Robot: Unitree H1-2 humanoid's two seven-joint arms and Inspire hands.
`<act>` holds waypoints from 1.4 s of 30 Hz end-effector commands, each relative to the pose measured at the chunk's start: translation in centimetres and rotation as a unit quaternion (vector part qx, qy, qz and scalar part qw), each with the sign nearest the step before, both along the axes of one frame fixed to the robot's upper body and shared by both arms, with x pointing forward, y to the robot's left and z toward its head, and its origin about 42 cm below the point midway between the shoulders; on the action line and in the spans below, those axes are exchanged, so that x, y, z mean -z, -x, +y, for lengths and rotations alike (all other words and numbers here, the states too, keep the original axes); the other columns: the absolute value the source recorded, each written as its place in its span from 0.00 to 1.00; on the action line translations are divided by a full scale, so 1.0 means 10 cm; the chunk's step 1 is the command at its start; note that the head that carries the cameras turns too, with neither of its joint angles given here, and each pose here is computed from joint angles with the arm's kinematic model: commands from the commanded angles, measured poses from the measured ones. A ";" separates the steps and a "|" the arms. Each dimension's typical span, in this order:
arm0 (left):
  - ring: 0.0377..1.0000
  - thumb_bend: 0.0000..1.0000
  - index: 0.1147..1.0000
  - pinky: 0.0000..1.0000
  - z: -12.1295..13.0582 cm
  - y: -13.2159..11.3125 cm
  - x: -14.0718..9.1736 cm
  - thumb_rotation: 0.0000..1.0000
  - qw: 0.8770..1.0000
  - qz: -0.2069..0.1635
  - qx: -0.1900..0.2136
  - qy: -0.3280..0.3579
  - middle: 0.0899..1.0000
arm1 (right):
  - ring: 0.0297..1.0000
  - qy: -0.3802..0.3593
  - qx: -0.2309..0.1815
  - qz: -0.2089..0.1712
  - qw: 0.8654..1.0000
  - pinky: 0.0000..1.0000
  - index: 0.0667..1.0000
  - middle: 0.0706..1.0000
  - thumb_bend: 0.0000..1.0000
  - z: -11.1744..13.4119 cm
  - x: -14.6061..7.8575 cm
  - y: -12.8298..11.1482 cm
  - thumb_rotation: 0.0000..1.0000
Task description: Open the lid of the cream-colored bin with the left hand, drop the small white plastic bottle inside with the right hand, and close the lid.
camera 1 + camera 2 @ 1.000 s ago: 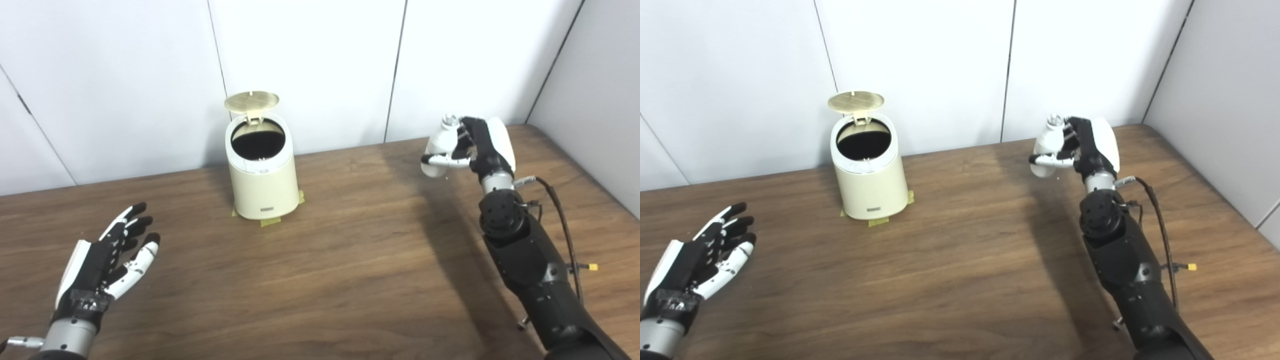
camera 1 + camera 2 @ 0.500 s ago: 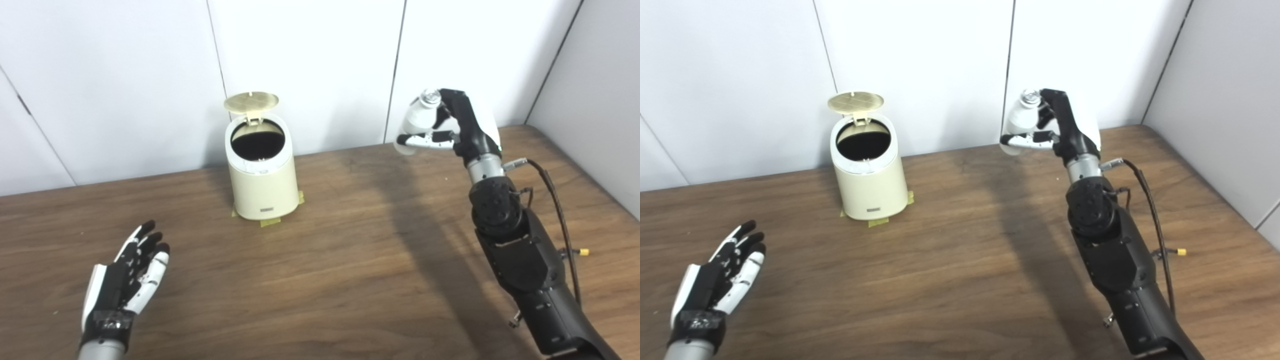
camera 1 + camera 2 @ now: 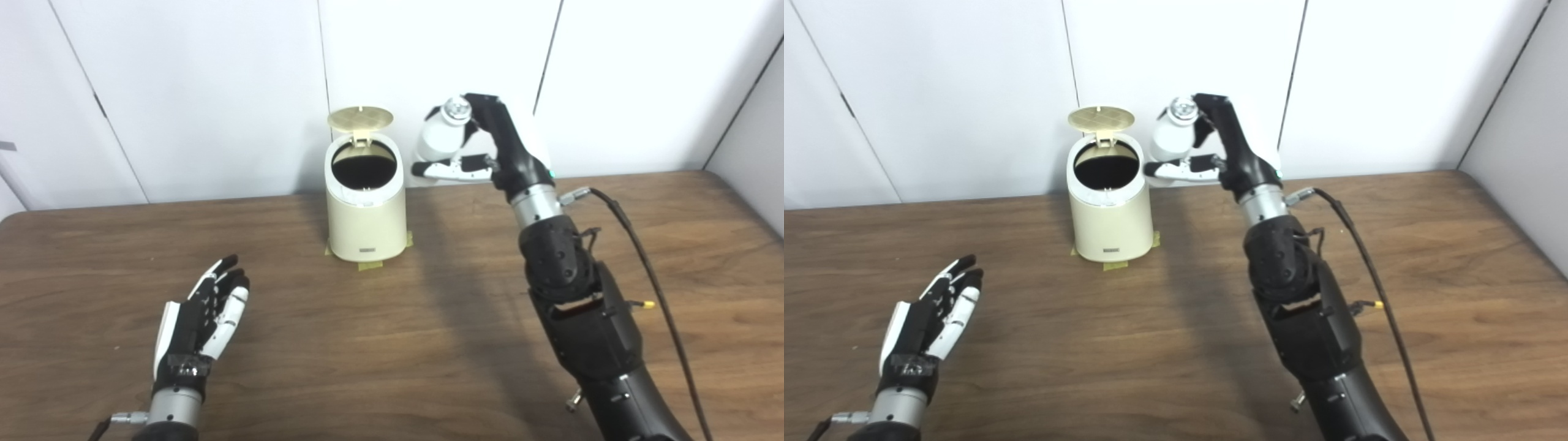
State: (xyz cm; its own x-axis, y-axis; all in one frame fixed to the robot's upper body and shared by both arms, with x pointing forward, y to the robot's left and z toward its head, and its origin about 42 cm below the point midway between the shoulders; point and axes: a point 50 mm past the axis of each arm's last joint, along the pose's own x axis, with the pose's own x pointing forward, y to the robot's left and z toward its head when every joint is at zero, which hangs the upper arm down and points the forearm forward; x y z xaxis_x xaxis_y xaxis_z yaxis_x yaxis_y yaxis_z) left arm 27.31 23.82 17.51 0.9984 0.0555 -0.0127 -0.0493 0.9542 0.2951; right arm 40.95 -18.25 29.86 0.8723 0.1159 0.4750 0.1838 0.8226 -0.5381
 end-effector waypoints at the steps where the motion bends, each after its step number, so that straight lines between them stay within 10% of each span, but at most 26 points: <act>1: 0.87 0.40 0.90 0.83 -0.06 -0.05 -0.11 0.67 0.999 -0.041 0.005 -0.001 0.85 | 0.43 0.000 -0.017 -0.056 0.998 0.41 0.44 0.46 0.52 0.06 -0.31 -0.05 0.00; 42: 0.89 0.43 0.90 0.89 -0.44 -0.05 -0.13 0.66 0.998 -0.056 0.010 0.008 0.84 | 0.43 -0.018 -0.066 -0.071 0.995 0.36 0.44 0.46 0.50 0.69 -0.22 -0.77 0.00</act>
